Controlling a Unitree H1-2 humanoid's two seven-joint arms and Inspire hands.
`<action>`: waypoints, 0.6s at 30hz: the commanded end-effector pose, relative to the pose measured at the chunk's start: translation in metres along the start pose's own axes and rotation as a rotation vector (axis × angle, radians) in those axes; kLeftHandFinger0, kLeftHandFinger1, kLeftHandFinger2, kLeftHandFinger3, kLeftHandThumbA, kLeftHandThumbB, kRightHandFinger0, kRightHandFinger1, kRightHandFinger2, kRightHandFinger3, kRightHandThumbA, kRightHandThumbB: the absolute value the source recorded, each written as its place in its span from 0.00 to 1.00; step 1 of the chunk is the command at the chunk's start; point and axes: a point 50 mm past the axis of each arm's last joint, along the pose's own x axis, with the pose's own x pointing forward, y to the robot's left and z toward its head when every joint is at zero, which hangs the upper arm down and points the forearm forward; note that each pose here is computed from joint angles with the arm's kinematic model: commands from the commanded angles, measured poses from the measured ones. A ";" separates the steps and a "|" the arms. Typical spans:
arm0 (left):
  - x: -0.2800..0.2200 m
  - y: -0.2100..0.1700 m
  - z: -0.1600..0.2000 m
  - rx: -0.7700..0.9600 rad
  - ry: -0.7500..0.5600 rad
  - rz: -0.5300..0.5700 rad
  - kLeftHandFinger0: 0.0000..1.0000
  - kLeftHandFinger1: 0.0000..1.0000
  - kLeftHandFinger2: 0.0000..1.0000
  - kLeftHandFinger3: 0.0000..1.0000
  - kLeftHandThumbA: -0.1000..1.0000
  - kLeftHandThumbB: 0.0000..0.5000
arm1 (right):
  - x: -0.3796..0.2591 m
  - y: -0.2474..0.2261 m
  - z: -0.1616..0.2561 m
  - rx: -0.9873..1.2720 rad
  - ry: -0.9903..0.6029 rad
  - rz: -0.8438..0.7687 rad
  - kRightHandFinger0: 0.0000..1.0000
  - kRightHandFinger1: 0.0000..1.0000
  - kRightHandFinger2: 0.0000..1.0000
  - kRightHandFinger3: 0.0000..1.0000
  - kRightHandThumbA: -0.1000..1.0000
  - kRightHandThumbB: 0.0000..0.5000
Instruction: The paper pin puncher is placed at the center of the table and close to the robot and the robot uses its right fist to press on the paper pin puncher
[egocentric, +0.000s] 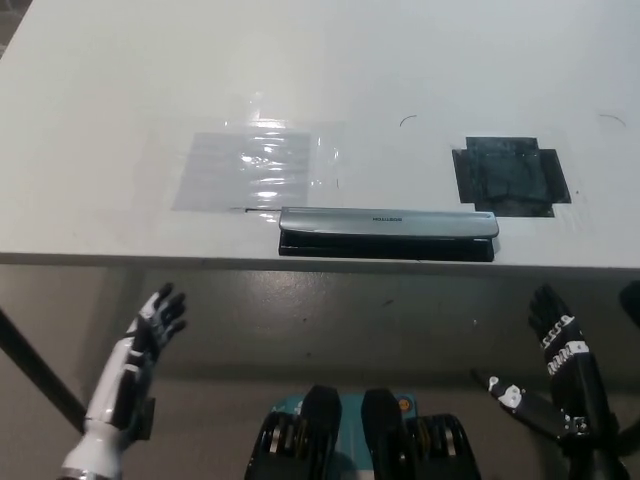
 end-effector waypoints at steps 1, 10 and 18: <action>0.000 -0.025 0.011 -0.038 -0.050 -0.027 1.00 1.00 1.00 1.00 1.00 0.46 | 0.009 0.006 0.018 0.011 -0.131 -0.017 1.00 1.00 1.00 1.00 1.00 0.37; 0.000 -0.040 0.008 -0.023 -0.102 0.017 1.00 1.00 1.00 1.00 1.00 0.56 | 0.044 0.025 0.089 0.107 -0.313 -0.082 0.55 0.52 0.47 0.45 1.00 0.39; -0.003 -0.028 0.001 0.005 -0.078 0.017 1.00 1.00 1.00 1.00 1.00 0.51 | 0.106 0.073 0.225 0.290 -0.475 0.135 0.00 0.00 0.00 0.00 1.00 0.40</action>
